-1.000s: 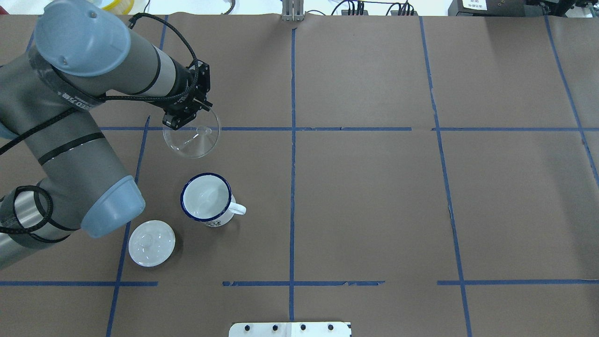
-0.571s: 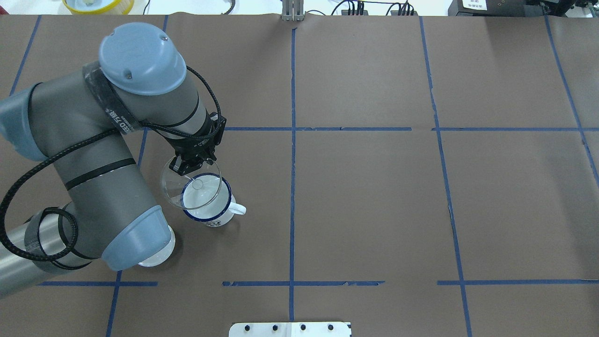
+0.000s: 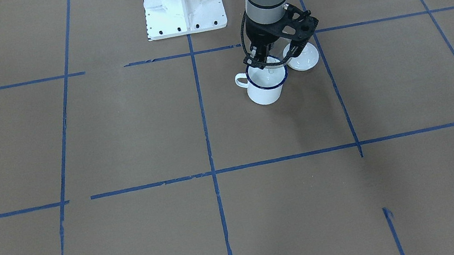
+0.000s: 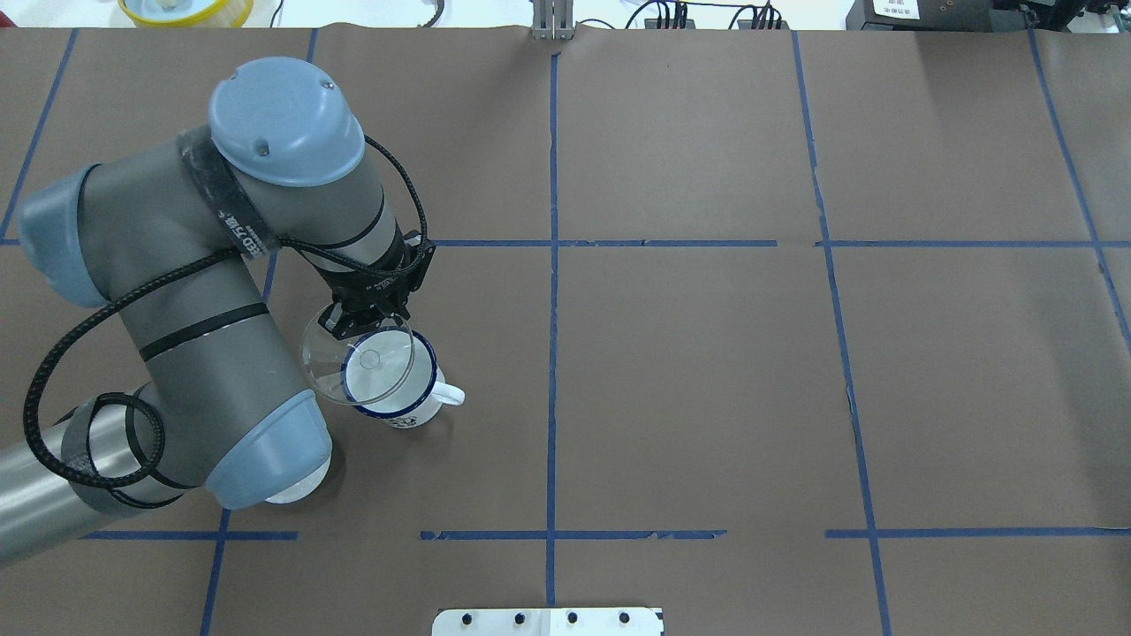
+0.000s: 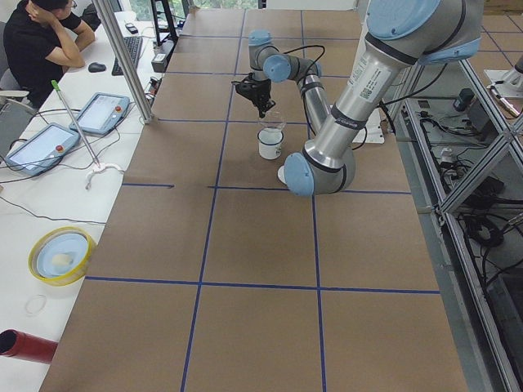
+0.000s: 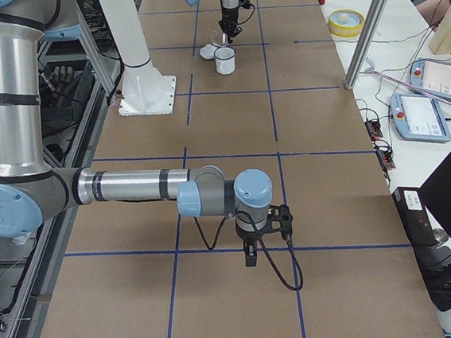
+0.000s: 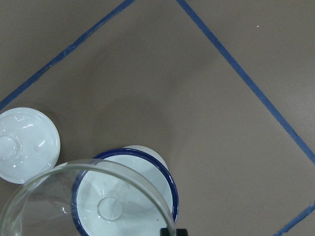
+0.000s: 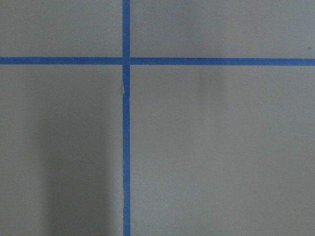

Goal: Place funnel on cup
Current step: 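Lower the held funnel spout-first into the mug's opening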

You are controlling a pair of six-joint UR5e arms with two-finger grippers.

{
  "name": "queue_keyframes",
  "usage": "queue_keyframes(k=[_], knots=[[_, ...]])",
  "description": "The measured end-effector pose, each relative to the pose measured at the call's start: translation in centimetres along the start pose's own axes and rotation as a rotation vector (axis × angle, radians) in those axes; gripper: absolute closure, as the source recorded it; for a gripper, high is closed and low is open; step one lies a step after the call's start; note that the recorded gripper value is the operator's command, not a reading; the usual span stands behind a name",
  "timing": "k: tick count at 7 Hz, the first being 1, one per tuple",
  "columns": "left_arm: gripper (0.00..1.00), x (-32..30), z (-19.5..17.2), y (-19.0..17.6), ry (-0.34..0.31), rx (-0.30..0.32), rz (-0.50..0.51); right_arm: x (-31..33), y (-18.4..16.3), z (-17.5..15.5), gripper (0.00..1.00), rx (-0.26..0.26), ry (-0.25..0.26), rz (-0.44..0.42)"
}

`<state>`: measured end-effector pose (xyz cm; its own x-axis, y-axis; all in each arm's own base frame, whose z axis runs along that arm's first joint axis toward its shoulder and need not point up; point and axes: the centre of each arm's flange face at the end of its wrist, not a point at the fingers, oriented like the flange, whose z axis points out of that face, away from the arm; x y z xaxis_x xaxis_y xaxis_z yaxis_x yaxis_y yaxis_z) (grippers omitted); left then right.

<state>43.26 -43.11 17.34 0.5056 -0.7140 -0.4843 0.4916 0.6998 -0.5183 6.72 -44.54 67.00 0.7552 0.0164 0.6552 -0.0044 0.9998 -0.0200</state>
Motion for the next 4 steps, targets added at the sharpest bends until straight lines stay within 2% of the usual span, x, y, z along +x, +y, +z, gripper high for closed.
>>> queue_keyframes(k=[4], knots=[[1.00, 0.4, 2.5, -0.1, 0.012, -0.025, 0.065, 0.0, 0.0, 0.0, 0.00, 0.000, 0.000, 0.000]])
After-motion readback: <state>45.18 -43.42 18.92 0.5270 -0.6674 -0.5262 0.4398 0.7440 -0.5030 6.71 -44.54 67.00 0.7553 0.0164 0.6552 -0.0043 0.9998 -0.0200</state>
